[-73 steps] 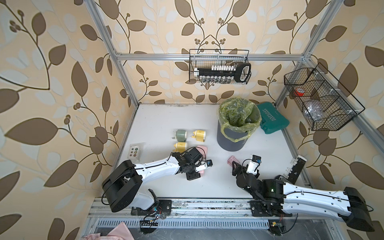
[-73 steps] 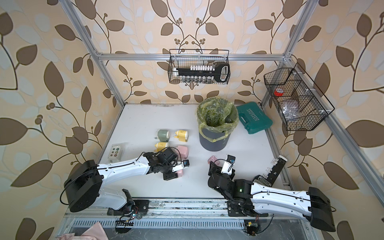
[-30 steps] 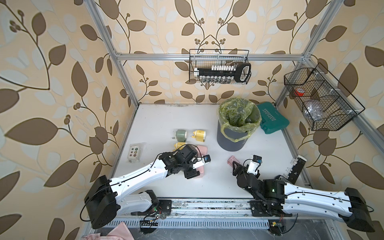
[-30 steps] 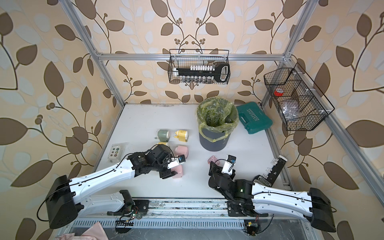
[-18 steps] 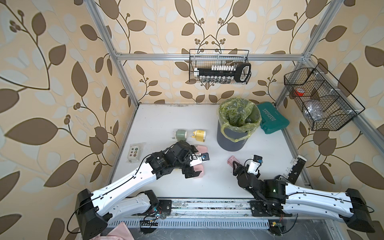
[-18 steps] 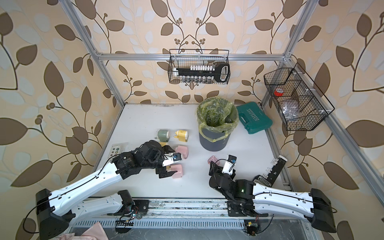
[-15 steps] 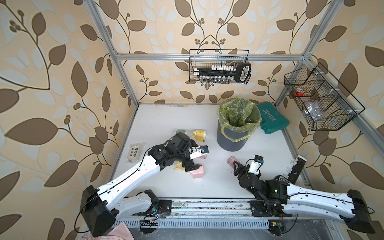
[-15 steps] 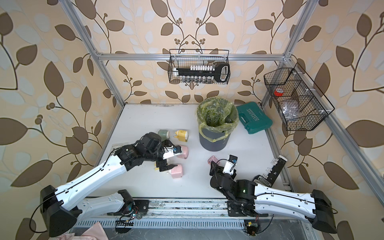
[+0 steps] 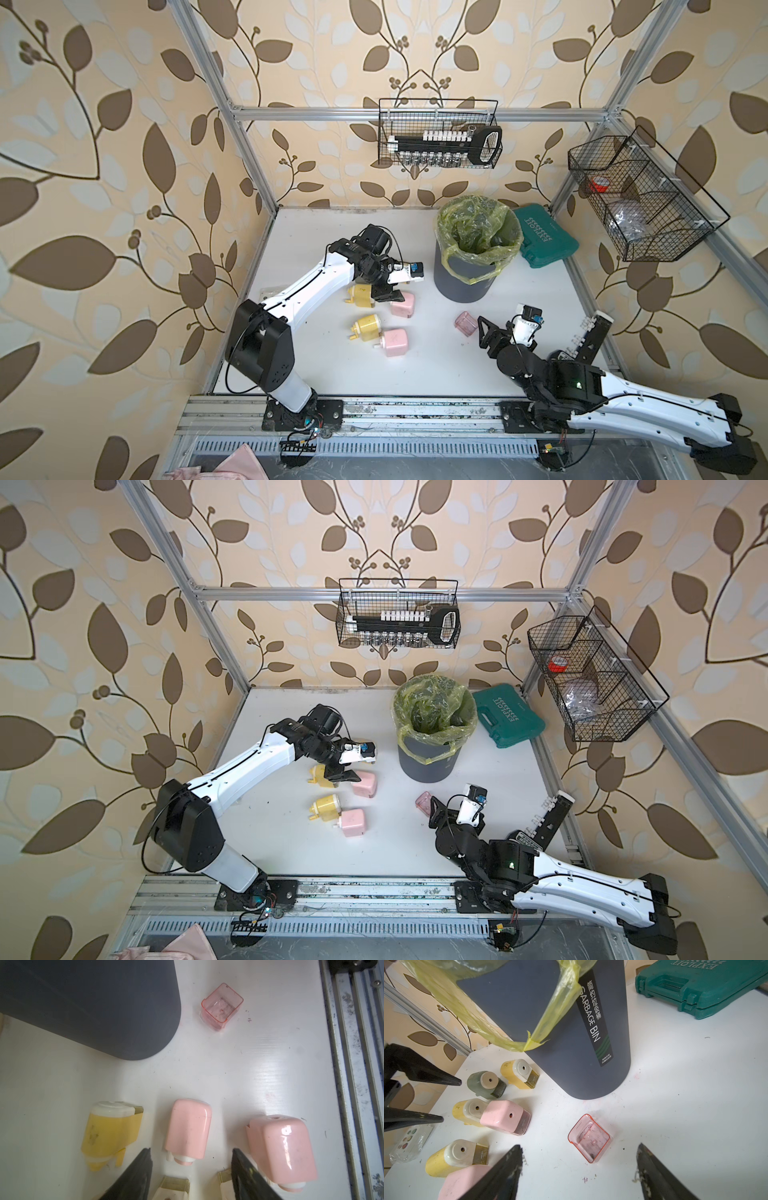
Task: Take out the pencil sharpener tray and clean the shavings
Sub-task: Pick up the pencil sharpener from the center of the board.
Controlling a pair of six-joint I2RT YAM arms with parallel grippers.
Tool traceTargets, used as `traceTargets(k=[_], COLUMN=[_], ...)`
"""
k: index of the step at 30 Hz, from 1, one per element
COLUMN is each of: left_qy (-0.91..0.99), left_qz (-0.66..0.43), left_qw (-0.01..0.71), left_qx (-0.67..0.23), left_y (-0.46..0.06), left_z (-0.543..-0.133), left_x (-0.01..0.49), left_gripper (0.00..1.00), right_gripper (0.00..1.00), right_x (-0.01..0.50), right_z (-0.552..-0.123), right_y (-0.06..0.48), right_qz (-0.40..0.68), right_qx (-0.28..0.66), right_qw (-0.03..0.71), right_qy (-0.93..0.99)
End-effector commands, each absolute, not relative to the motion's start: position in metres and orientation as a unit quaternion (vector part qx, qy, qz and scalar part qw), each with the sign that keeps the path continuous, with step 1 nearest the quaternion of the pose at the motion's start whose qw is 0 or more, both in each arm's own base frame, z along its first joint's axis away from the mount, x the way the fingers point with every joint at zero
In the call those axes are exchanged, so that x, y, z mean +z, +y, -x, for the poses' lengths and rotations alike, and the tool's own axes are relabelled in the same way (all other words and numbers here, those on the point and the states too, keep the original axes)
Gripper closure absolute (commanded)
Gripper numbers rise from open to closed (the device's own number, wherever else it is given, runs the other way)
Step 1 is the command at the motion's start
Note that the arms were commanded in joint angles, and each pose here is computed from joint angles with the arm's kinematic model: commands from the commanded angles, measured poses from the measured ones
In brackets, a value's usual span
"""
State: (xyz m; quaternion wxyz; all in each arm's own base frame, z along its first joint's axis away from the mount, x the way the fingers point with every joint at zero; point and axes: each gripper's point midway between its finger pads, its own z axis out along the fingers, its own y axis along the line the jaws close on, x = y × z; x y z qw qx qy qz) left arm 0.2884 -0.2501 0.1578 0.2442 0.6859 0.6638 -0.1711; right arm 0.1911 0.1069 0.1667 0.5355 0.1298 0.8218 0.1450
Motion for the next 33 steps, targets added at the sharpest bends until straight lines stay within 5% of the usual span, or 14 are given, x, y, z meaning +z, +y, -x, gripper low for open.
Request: traceTargets(k=[1,33], left_qy=[0.641,0.661], left_qz=[-0.719,-0.718], left_qw=[0.222,0.152], left_qx=[-0.153,-0.153], left_y=[-0.252,-0.259], left_z=[-0.284,-0.305], left_x=[0.151,0.07], left_gripper=[0.4,0.37], right_gripper=[0.18,0.17], right_x=[0.177,0.182], right_z=[-0.191,-0.193], right_y=[0.1,0.118], right_qz=[-0.118,-0.068], right_qx=[0.125,0.125], right_qw=[0.546,0.541], right_qy=[0.82,0.829])
